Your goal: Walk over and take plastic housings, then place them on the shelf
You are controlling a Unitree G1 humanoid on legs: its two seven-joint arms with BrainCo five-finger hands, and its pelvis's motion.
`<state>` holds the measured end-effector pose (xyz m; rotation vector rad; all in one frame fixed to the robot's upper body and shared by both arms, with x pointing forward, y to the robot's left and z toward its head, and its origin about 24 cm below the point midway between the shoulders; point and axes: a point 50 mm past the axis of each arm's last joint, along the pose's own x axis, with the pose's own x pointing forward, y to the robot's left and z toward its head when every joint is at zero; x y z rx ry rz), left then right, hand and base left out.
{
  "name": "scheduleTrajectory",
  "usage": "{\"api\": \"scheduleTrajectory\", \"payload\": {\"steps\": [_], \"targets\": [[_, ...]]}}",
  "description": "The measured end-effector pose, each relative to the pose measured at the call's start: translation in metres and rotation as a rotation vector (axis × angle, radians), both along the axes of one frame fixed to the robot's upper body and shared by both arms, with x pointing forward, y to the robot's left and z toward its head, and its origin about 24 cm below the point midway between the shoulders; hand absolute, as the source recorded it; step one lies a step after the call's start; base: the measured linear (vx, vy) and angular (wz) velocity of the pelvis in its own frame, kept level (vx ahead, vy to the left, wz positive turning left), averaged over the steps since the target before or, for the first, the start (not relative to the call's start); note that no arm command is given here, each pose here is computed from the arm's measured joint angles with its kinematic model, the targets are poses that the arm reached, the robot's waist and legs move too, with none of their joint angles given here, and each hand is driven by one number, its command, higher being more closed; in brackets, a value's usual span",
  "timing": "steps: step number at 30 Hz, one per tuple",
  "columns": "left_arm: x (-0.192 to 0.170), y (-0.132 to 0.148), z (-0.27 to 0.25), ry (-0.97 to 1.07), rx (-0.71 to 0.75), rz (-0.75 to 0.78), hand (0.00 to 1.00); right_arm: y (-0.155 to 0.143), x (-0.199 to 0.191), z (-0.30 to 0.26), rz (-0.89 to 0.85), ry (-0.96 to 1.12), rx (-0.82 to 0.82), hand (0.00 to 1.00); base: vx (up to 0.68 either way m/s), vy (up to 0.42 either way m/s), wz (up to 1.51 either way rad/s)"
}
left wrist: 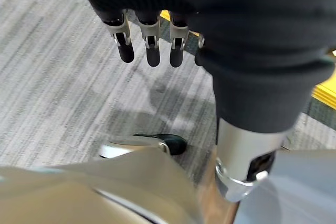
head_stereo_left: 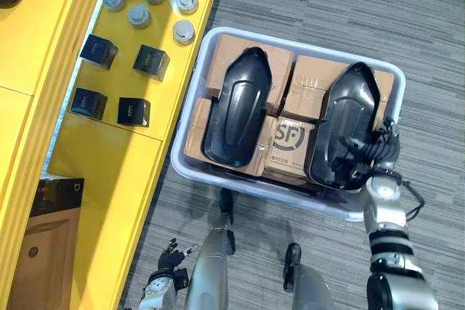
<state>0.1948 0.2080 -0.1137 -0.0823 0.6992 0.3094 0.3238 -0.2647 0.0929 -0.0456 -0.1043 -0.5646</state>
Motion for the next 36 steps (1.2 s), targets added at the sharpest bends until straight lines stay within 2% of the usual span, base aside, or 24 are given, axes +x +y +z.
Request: {"api": "scheduleTrajectory", "payload": {"steps": [11, 18, 23, 27, 36], "targets": [[0.002, 0.002, 0.002, -0.011, 0.007, -0.002, 0.0, 0.011, 0.015, -0.007, 0.019, 0.148, -0.075, 1.0, -0.02, -0.057, 0.04], [0.005, 0.001, 0.006, -0.03, 0.009, -0.006, 0.0, 0.004, 0.029, -0.012, -0.014, 0.24, -0.032, 1.0, -0.05, -0.066, 0.11], [0.019, -0.006, 0.033, -0.201, 0.007, -0.047, 0.0, -0.001, 0.03, 0.009, -0.001, 0.205, -0.152, 1.0, -0.07, -0.076, 0.08], [0.024, -0.015, 0.072, -0.415, -0.014, -0.058, 0.0, 0.003, 0.014, 0.027, -0.002, 0.117, -0.336, 1.0, -0.08, -0.083, 0.08], [0.031, -0.034, 0.148, -0.757, -0.007, -0.122, 0.0, 0.002, -0.013, 0.028, -0.039, 0.123, -0.565, 1.0, -0.02, -0.066, 0.12]]}}
